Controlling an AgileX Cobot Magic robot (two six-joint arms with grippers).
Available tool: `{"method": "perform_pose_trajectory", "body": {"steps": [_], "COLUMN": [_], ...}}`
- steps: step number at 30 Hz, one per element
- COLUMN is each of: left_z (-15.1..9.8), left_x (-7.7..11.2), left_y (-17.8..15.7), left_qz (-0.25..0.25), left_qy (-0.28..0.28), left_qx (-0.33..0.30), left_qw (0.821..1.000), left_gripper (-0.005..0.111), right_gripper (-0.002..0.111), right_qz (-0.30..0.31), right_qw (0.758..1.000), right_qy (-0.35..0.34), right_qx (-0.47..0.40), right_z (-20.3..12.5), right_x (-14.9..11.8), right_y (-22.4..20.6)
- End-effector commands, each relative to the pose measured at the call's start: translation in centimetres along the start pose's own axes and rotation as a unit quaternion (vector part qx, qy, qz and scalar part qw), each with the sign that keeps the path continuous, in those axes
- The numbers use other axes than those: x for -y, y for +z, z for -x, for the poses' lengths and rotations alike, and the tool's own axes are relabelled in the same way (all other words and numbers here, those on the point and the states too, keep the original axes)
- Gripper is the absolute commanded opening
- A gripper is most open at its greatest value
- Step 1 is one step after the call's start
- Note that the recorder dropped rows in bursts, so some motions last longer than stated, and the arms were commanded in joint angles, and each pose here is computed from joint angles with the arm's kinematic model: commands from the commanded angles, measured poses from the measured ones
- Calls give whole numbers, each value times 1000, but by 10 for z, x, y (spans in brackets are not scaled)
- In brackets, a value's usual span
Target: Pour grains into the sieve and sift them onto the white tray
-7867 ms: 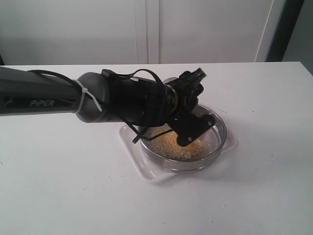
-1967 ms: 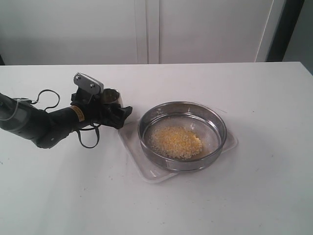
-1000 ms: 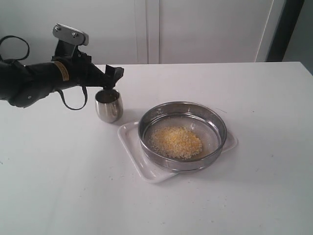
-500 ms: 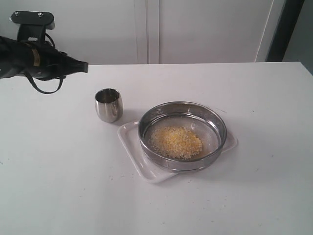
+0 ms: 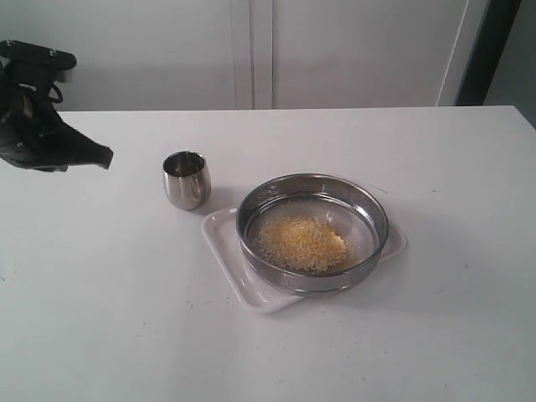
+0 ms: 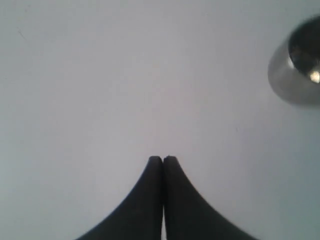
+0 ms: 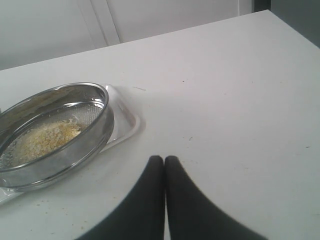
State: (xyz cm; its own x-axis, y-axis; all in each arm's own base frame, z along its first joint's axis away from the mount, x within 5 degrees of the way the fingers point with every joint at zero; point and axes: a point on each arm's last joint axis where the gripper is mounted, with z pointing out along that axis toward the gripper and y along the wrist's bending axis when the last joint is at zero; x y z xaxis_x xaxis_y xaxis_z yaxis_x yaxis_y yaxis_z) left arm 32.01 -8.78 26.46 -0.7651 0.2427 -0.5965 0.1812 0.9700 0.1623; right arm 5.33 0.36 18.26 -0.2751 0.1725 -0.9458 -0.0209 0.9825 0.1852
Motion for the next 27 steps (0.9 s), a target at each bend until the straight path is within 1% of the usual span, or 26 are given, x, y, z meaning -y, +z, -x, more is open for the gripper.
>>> {"method": "perform_pose_trajectory", "body": {"steps": [1,4,9,11,14,17,20,24,27], "left_z": [-14,-23,-34,-38,-43,-45,-46,-48,-52], "left_x": [7,14,25,27,27,22,12,-10,-26], "left_y": [-6,-8,-15,-17,-20,-20,-19,-16,-15], "left_qz": [-43,-82,-156,-175,-181,-180,-183,-173,-162], "left_qy": [56,67,95,105,102,91,59,9,-29], "left_qx": [-78,-125,-183,-202,-232,-247,-256,-272,-290], "left_qw": [994,986,966,958,950,948,947,947,943], "left_gripper": [0,0,0,0,0,0,0,0,0], "right_gripper": [0,0,0,0,0,0,0,0,0], "right_qz": [0,0,0,0,0,0,0,0,0], "right_qw": [1000,1000,1000,1000,1000,1000,1000,1000,1000], "right_qy": [0,0,0,0,0,0,0,0,0], "right_qx": [7,7,7,7,7,7,7,7,7], "right_z": [0,0,0,0,0,0,0,0,0], "right_x": [0,0,0,0,0,0,0,0,0], "right_y": [0,0,0,0,0,0,0,0,0]}}
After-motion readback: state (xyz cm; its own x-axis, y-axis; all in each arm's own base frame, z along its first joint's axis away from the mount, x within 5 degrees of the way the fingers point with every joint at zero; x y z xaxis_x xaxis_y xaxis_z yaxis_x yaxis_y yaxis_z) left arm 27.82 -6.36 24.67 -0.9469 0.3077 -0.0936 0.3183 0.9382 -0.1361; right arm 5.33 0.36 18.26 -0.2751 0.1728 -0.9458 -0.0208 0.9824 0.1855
